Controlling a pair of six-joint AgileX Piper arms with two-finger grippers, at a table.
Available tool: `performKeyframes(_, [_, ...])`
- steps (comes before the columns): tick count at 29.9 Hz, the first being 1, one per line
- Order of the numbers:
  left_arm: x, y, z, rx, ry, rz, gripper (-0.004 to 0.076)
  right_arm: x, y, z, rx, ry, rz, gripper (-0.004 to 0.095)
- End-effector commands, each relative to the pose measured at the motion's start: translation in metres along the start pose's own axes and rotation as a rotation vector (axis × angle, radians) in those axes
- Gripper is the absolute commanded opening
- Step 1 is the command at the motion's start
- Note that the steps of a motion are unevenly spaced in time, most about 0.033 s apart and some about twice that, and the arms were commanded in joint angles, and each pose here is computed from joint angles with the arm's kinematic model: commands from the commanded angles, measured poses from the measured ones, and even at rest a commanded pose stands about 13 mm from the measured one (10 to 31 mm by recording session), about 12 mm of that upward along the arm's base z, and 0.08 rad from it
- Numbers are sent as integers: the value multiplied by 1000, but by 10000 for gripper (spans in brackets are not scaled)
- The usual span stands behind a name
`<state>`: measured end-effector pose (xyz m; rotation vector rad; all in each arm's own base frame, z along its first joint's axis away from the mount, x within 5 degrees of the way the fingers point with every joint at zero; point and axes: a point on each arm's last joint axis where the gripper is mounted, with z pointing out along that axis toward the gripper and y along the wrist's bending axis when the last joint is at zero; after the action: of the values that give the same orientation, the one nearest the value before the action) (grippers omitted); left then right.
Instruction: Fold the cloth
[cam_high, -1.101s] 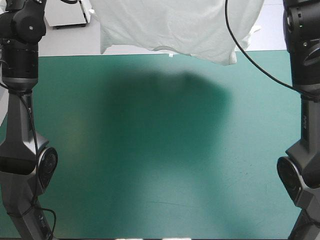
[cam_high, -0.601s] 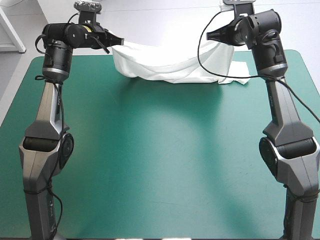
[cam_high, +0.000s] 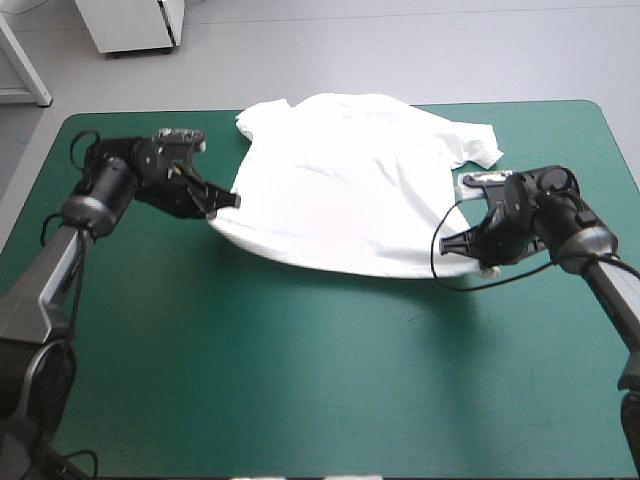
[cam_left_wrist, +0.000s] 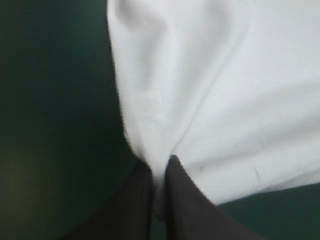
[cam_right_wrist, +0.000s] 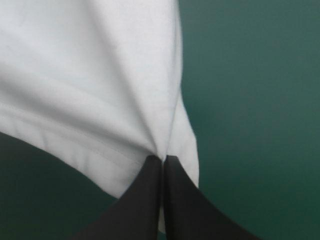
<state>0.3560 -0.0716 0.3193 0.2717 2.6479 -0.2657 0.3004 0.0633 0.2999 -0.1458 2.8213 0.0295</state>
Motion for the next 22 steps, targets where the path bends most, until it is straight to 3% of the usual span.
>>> performKeyframes(1, [51,-9,-21,47,0,13,-9,29,-4,-15,-11,31,-12,-19])
performKeyframes(4, [93,-17,-18,70,84,25,-9,54,-4,-12,-31,148,-27,-19])
performKeyframes(12, [186,-48,-16,152,288,46,-9,111,0,-17,-130,183,28,-19])
performKeyframes(22, [234,-50,-36,158,387,14,-9,174,2,-14,-212,206,124,-19])
